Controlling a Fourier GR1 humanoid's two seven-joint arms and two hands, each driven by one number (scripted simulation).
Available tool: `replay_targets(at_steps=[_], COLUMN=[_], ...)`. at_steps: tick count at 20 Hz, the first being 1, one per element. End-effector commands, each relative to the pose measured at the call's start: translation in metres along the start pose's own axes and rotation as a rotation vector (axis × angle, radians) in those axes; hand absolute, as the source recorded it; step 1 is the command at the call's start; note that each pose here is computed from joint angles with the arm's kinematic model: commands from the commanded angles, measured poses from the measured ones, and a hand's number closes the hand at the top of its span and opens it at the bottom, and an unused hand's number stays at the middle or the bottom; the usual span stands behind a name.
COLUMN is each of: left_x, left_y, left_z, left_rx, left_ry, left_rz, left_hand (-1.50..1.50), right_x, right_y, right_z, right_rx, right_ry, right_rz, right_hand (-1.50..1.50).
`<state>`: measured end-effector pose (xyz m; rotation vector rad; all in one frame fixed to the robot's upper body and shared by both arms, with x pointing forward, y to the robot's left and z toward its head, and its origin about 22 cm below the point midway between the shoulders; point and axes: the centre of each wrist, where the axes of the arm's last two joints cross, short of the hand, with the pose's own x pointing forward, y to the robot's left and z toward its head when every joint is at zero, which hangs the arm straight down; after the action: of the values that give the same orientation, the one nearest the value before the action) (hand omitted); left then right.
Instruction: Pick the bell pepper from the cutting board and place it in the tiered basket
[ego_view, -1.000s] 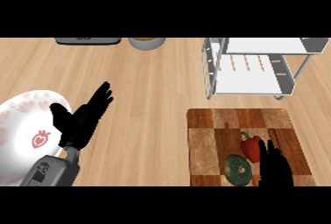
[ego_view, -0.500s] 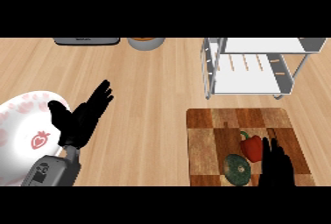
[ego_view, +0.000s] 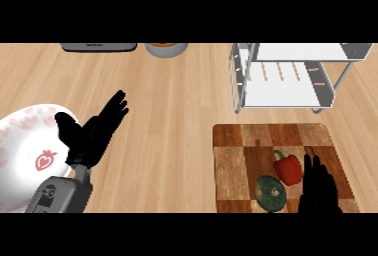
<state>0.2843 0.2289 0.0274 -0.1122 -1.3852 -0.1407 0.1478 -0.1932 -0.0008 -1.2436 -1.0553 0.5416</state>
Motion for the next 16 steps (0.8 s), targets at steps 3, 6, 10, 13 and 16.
replay_targets(at_steps=[3,6,10,13,16], left_x=[-0.012,-0.021,0.001,-0.018,-0.001], left_y=[-0.009,-0.020,0.007,-0.013,-0.018], left_z=[0.006,0.007,-0.003,0.006,0.004], left_rx=[0.000,-0.011,0.011,0.006,0.019], left_ry=[-0.012,0.002,-0.009,0.011,-0.018], left_rz=[-0.008,-0.008,0.007,-0.004,0.010], left_hand=[0.00,0.00,0.00,0.00,0.00], right_x=[-0.004,0.004,-0.027,-0.018,-0.032], right_y=[0.007,0.019,0.019,0.036,0.046], right_z=[-0.031,-0.029,-0.033,-0.055,-0.066], right_rx=[-0.003,0.010,0.013,0.016,0.013], right_ry=[0.005,0.013,0.025,0.045,0.028], right_rz=[-0.033,-0.040,-0.055,-0.058,-0.056], right_hand=[-1.50,-1.50,-1.50,-1.50,-1.50])
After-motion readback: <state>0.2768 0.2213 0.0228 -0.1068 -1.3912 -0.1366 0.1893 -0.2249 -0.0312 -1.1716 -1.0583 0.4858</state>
